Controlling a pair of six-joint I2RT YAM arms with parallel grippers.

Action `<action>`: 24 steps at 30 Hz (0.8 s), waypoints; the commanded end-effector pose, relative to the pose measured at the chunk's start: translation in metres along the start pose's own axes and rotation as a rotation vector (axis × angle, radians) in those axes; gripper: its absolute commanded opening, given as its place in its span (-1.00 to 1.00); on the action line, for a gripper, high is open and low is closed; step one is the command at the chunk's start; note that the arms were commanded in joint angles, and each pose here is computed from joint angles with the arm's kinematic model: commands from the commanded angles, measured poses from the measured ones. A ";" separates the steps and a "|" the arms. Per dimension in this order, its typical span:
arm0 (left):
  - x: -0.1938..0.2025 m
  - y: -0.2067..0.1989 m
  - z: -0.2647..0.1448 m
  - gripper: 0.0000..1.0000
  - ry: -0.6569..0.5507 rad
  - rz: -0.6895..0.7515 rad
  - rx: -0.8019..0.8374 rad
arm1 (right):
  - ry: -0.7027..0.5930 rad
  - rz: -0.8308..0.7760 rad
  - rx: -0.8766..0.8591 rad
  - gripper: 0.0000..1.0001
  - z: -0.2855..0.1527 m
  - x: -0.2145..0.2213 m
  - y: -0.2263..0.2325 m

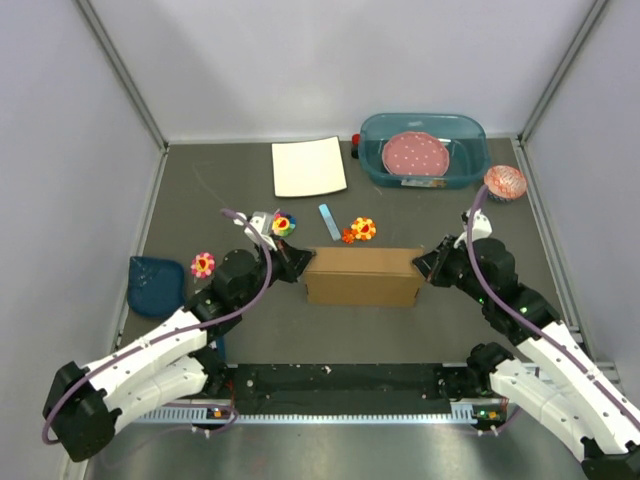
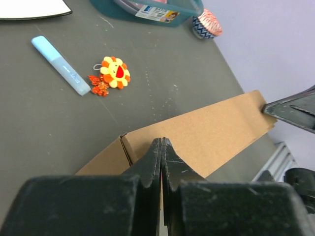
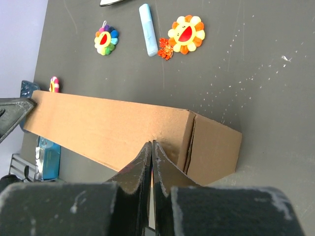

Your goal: Fold the paper box

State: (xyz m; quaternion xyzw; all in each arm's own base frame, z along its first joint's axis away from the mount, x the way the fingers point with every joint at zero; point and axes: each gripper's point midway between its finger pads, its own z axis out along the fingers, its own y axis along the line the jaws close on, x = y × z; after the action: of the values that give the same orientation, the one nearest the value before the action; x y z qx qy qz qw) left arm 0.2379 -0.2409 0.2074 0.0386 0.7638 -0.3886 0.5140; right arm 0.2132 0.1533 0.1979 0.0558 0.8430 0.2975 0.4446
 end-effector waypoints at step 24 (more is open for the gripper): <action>0.089 0.054 -0.016 -1.00 0.172 -0.127 -0.065 | 0.225 0.116 -0.020 -1.00 0.027 0.080 -0.021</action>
State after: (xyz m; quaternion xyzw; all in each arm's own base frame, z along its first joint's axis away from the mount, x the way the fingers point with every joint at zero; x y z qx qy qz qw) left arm 0.2306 -0.2364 0.2015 0.0047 0.7283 -0.4532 0.5140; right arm 0.2167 0.1786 0.1914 0.0482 0.8285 0.3589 0.4272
